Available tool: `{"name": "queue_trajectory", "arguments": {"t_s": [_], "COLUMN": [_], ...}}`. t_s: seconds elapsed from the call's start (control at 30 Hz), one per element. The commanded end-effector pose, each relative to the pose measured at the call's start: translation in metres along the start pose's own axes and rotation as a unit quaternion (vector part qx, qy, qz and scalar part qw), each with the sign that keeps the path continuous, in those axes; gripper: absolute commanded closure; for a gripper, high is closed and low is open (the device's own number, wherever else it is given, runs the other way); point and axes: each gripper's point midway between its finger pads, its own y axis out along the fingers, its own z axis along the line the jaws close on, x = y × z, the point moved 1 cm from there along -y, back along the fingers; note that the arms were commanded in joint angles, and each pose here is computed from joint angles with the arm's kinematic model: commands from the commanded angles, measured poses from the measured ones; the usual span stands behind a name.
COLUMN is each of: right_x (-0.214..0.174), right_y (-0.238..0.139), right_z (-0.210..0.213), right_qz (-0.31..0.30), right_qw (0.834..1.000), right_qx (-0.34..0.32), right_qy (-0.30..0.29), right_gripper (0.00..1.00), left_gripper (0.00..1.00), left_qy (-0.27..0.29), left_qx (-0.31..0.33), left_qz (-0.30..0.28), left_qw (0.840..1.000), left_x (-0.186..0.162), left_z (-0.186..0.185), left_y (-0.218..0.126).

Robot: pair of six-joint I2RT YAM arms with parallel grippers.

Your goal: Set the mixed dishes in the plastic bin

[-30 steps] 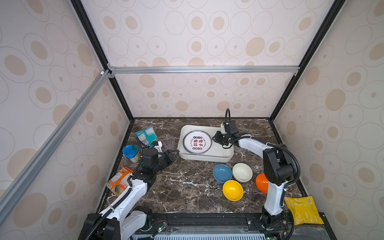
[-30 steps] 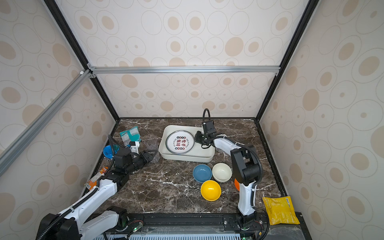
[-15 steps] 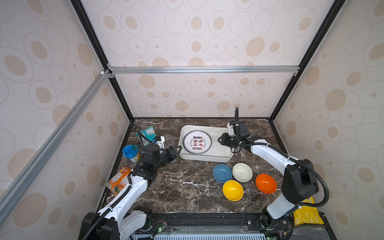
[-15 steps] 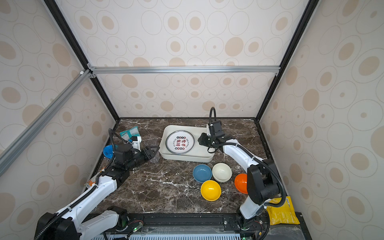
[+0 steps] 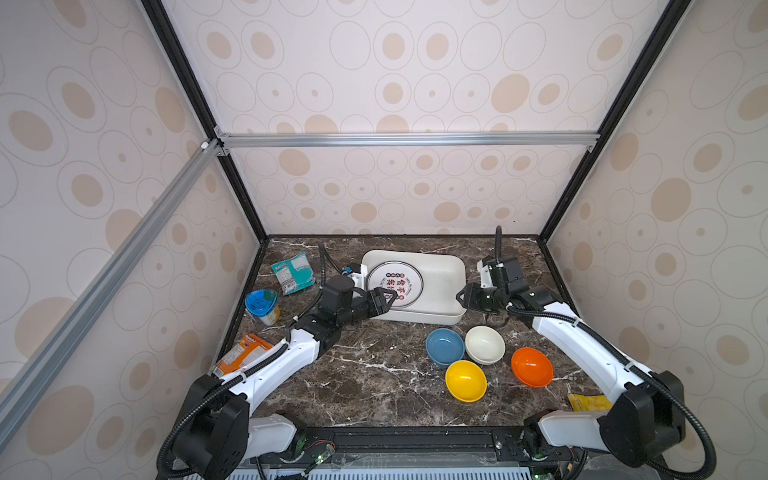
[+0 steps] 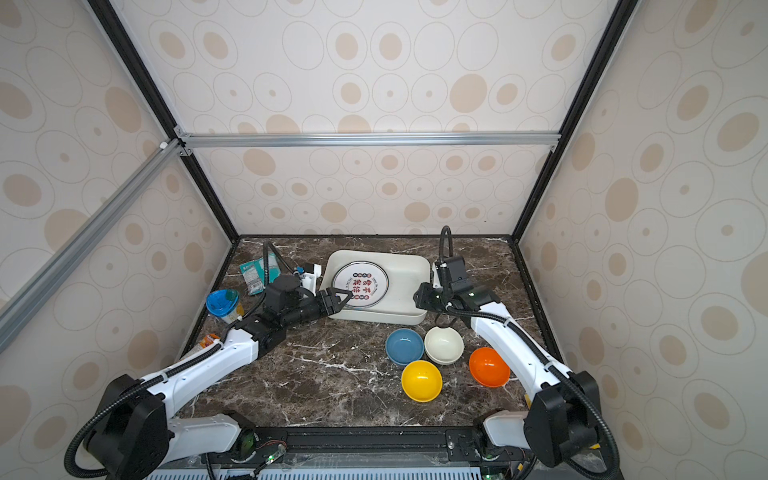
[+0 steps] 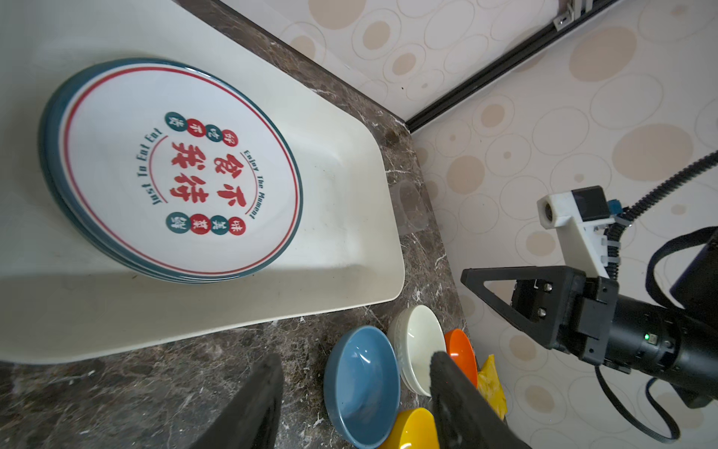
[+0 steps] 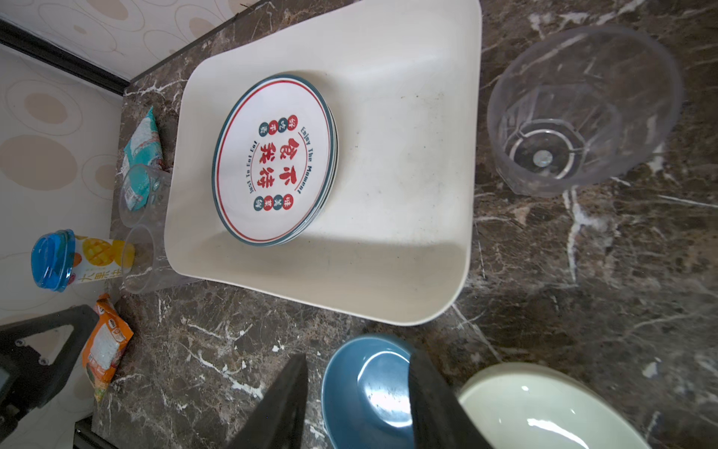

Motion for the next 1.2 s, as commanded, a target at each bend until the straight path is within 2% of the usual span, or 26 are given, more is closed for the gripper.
{"name": "queue_trajectory", "arguments": {"t_s": [0.0,0.27,0.53,0.87,1.17], "right_x": [-0.015,-0.040,-0.065,-0.097,-0.117], "right_y": [-0.012,-0.035,-0.043,-0.035,-0.033], "right_z": [-0.018,-0.057,-0.097,-0.112,-0.124], "right_qz": [0.022,0.045,0.084,0.135,0.156], "right_qw": [0.999,0.993,0.978,0.963,0.949], "right_qx": [-0.034,-0.100,-0.160,-0.174,-0.199], "right_qy": [0.005,0.052,0.106,0.157,0.189], "right_gripper": [0.54,0.54,0.53,0.57,0.57], "left_gripper": [0.40,0.40,0.37,0.39,0.39], "left_qy": [0.037,0.065,0.087,0.095,0.090], "left_qx": [-0.013,-0.024,-0.054,-0.050,-0.044], "left_qz": [-0.006,0.032,0.063,0.077,0.080], "left_qw": [0.999,0.997,0.993,0.991,0.992], "left_x": [0.006,-0.015,-0.031,-0.042,-0.044], "left_z": [-0.020,-0.036,-0.052,-0.052,-0.048], "left_y": [0.008,0.032,0.052,0.060,0.064]}}
